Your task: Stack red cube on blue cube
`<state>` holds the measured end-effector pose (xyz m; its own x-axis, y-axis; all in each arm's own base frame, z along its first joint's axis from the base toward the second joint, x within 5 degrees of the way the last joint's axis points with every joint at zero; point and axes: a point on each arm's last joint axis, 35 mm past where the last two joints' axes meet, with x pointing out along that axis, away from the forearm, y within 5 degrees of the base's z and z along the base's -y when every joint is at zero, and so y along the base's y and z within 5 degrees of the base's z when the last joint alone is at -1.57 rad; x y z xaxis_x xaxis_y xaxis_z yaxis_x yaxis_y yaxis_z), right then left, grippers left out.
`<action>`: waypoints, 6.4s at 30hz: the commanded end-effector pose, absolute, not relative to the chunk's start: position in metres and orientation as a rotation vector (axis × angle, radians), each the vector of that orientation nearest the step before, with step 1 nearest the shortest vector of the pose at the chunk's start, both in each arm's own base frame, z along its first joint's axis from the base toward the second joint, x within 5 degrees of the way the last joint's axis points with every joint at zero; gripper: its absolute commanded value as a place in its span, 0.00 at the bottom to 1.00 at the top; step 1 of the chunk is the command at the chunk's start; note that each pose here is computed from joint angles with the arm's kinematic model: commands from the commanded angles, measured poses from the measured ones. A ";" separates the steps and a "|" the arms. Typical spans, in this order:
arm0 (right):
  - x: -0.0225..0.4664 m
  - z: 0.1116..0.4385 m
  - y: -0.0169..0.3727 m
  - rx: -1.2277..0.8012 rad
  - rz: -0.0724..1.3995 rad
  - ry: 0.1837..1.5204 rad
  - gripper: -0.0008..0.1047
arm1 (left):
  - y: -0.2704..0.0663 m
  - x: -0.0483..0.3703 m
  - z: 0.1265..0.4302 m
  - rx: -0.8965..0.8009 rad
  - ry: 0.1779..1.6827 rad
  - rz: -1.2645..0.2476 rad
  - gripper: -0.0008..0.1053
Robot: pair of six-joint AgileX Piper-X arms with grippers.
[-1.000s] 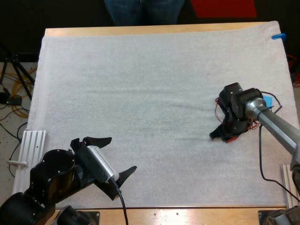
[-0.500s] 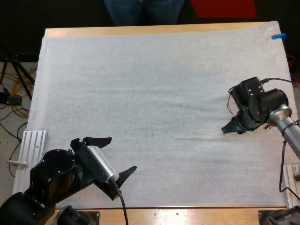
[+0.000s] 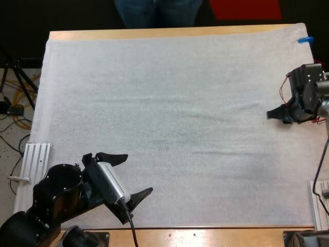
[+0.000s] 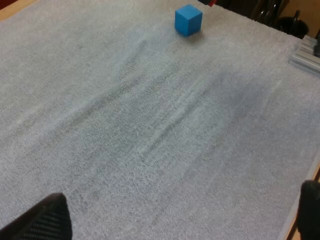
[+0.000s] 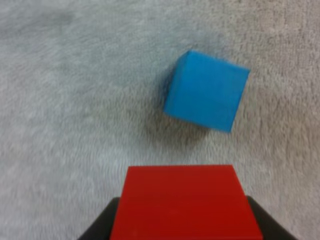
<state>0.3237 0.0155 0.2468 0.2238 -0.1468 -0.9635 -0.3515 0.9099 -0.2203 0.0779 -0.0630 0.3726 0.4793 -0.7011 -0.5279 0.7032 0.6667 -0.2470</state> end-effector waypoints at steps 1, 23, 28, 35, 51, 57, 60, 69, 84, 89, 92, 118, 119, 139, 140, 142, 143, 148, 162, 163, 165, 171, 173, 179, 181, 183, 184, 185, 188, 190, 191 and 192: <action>0.330 0.246 0.014 -0.421 0.143 1.353 0.17 | -0.064 0.077 0.375 0.002 0.631 -0.872 0.83; 0.375 0.212 -0.023 -0.239 0.005 1.421 0.17 | -0.064 0.077 0.375 0.002 0.631 -0.872 0.83; 0.376 0.212 -0.028 -0.169 0.025 1.404 0.17 | -0.064 0.077 0.376 0.001 0.627 -0.873 0.83; 0.380 0.213 -0.026 -0.122 0.045 1.359 0.19 | -0.065 0.079 0.378 -0.002 0.598 -0.876 0.83; 0.380 0.213 -0.026 -0.120 0.051 1.357 0.53 | -0.065 0.079 0.379 -0.004 0.585 -0.878 0.83; 0.376 0.228 -0.026 -0.123 0.047 1.321 0.59 | -0.065 0.079 0.379 -0.004 0.585 -0.878 0.83; 0.366 0.250 -0.024 -0.126 0.045 1.283 0.58 | -0.065 0.080 0.379 -0.004 0.585 -0.876 0.83; 0.300 0.333 -0.019 -0.124 0.042 1.212 0.58 | -0.066 0.081 0.382 -0.007 0.556 -0.879 0.83; 0.235 0.394 0.029 -0.177 0.169 0.796 0.58 | -0.050 0.114 0.388 -0.071 0.472 -0.516 0.83; 0.214 0.386 0.024 -0.201 0.132 0.761 0.58 | -0.030 0.121 0.393 -0.117 0.433 -0.373 0.83; 0.193 0.385 0.021 -0.221 0.120 0.713 0.58 | -0.017 0.116 0.402 -0.120 0.384 -0.281 0.83; 0.003 0.353 -0.002 -0.229 0.062 0.184 0.58 | -0.012 -0.043 0.375 -0.079 0.244 -0.204 0.83; 0.002 0.351 -0.003 -0.229 0.061 0.180 0.58 | -0.012 -0.044 0.372 -0.082 0.266 -0.203 0.83; 0.026 0.325 0.001 -0.269 0.079 0.196 0.58 | -0.011 -0.006 0.350 -0.044 0.238 -0.236 0.83; 0.028 0.320 0.001 -0.270 0.081 0.213 0.58 | -0.010 -0.001 0.345 -0.045 0.246 -0.236 0.83; 0.032 0.314 0.001 -0.272 0.084 0.236 0.58 | -0.010 0.006 0.337 -0.048 0.263 -0.236 0.83; 0.033 0.310 0.002 -0.273 0.085 0.246 0.58 | -0.010 0.009 0.332 -0.050 0.274 -0.236 0.83; 0.034 0.299 0.002 -0.268 0.092 0.321 0.58 | -0.009 0.020 0.312 -0.062 0.338 -0.235 0.83; 0.031 0.291 0.001 -0.274 0.097 0.396 0.58 | -0.008 0.032 0.289 -0.132 0.407 -0.222 0.83; 0.031 0.291 0.001 -0.274 0.097 0.396 0.58 | -0.008 0.032 0.289 -0.132 0.407 -0.222 0.83; 0.031 0.291 0.001 -0.274 0.097 0.396 0.58 | -0.008 0.032 0.289 -0.132 0.407 -0.222 0.83; 0.031 0.291 0.001 -0.274 0.097 0.396 0.58 | -0.008 0.032 0.289 -0.132 0.407 -0.222 0.83; 0.031 0.291 0.001 -0.274 0.095 0.396 0.58 | -0.008 0.032 0.289 -0.132 0.407 -0.222 0.83; 0.031 0.291 0.001 -0.274 0.095 0.396 0.58 | -0.008 0.032 0.289 -0.132 0.407 -0.222 0.83; 0.031 0.291 0.001 -0.274 0.095 0.396 0.58 | -0.008 0.032 0.289 -0.132 0.407 -0.222 0.83; 0.031 0.291 0.001 -0.274 0.095 0.396 0.58 | -0.008 0.032 0.289 -0.132 0.407 -0.222 0.83; 0.031 0.291 0.001 -0.274 0.095 0.396 0.58 | -0.008 0.032 0.289 -0.132 0.407 -0.222 0.83; 0.031 0.291 0.001 -0.274 0.095 0.396 0.58 | -0.008 0.032 0.289 -0.132 0.407 -0.222 0.83; 0.031 0.291 0.001 -0.274 0.095 0.396 0.58 | -0.008 0.032 0.289 -0.132 0.407 -0.222 0.83; 0.031 0.291 0.001 -0.274 0.095 0.396 0.58 | -0.008 0.032 0.289 -0.132 0.407 -0.222 0.83; 0.031 0.291 0.001 -0.274 0.095 0.396 0.58 | -0.008 0.032 0.289 -0.132 0.407 -0.222 0.83; 0.031 0.291 0.001 -0.274 0.095 0.396 0.58 | -0.008 0.032 0.289 -0.132 0.407 -0.222 0.83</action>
<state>0.0291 0.0010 0.2902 0.9205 0.0396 -0.3887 -0.1434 0.9596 -0.2419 0.0295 -0.0086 0.2868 0.8913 -0.2408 -0.3842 0.1908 0.9678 -0.1640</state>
